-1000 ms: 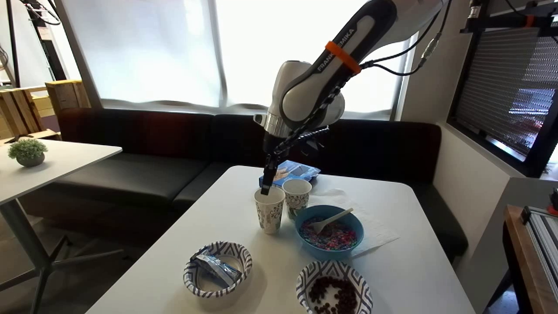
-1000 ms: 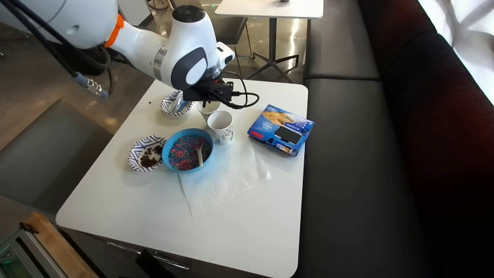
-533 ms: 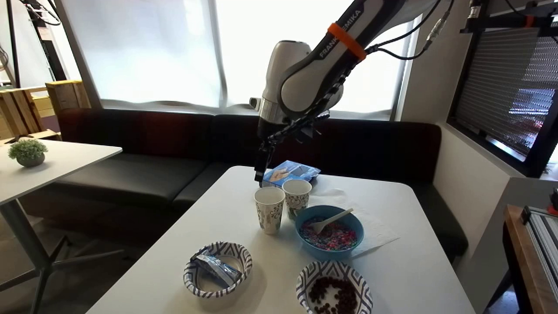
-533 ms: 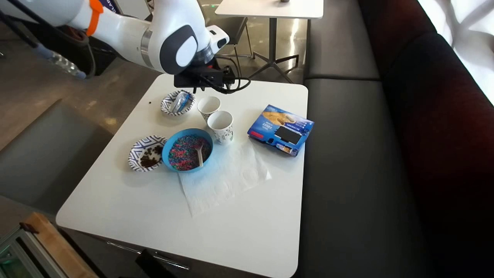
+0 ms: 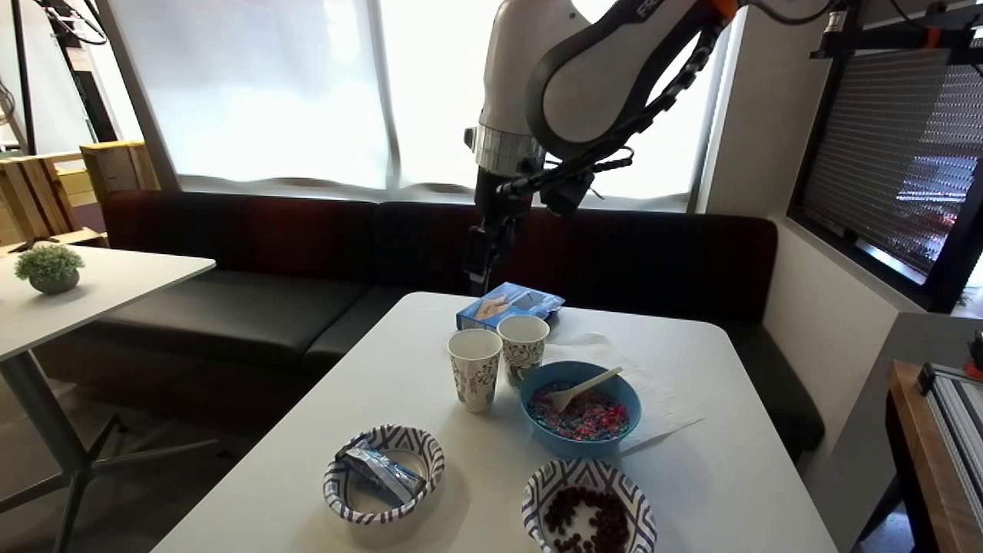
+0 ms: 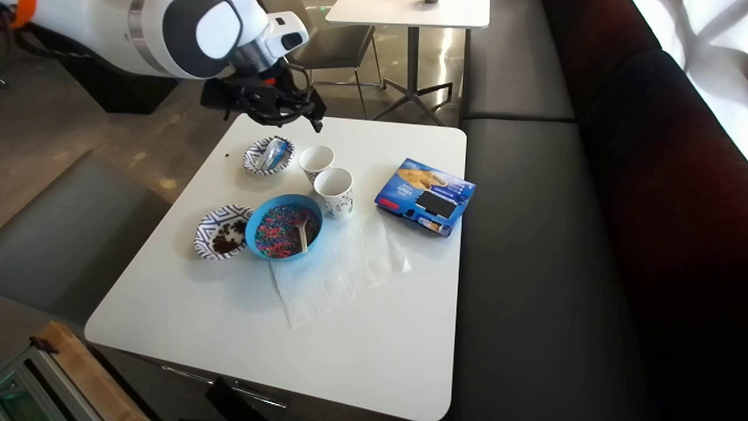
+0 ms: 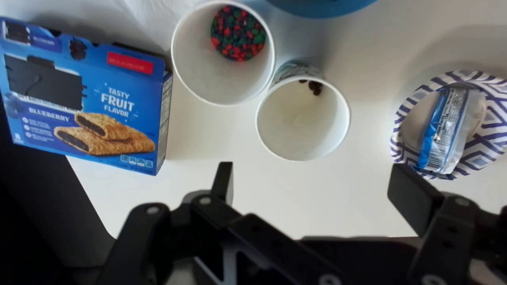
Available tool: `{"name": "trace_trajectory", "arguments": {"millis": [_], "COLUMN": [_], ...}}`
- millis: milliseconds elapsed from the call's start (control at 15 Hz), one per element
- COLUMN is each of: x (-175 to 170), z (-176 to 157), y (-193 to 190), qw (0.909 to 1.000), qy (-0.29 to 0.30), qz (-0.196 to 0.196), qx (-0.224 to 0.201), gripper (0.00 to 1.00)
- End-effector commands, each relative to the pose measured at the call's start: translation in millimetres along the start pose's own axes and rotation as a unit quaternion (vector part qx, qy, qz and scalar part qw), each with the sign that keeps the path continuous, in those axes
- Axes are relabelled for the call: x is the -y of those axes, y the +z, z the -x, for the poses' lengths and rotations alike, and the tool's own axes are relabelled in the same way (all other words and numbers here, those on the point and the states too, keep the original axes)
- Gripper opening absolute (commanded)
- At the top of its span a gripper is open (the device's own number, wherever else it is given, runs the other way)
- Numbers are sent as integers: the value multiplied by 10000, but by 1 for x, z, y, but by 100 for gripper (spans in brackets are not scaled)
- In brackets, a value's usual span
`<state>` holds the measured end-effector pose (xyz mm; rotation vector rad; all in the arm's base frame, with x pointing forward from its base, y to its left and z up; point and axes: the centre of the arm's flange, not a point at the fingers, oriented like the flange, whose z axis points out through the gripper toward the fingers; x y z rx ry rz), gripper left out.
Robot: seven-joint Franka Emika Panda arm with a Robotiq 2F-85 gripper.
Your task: Move the blue bowl and the paper cups to the front
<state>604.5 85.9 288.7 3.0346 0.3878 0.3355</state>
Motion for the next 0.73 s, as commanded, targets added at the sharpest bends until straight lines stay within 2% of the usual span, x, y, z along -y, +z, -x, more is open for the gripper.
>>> {"name": "trace_trajectory", "arguments": {"millis": [0, 200, 400, 467, 667], "x": [9, -5, -25, -11, -15], "z": [48, 75, 95, 71, 73], "y": [-44, -73, -96, -75, -85], "qw": [9984, 9971, 9915, 9953, 9956], "qy": [409, 202, -683, -277, -302], "qz": [-87, -250, -535, -323, -332], "qx": [388, 692, 971, 867, 823], "gripper": [100, 100, 100, 100, 100]}}
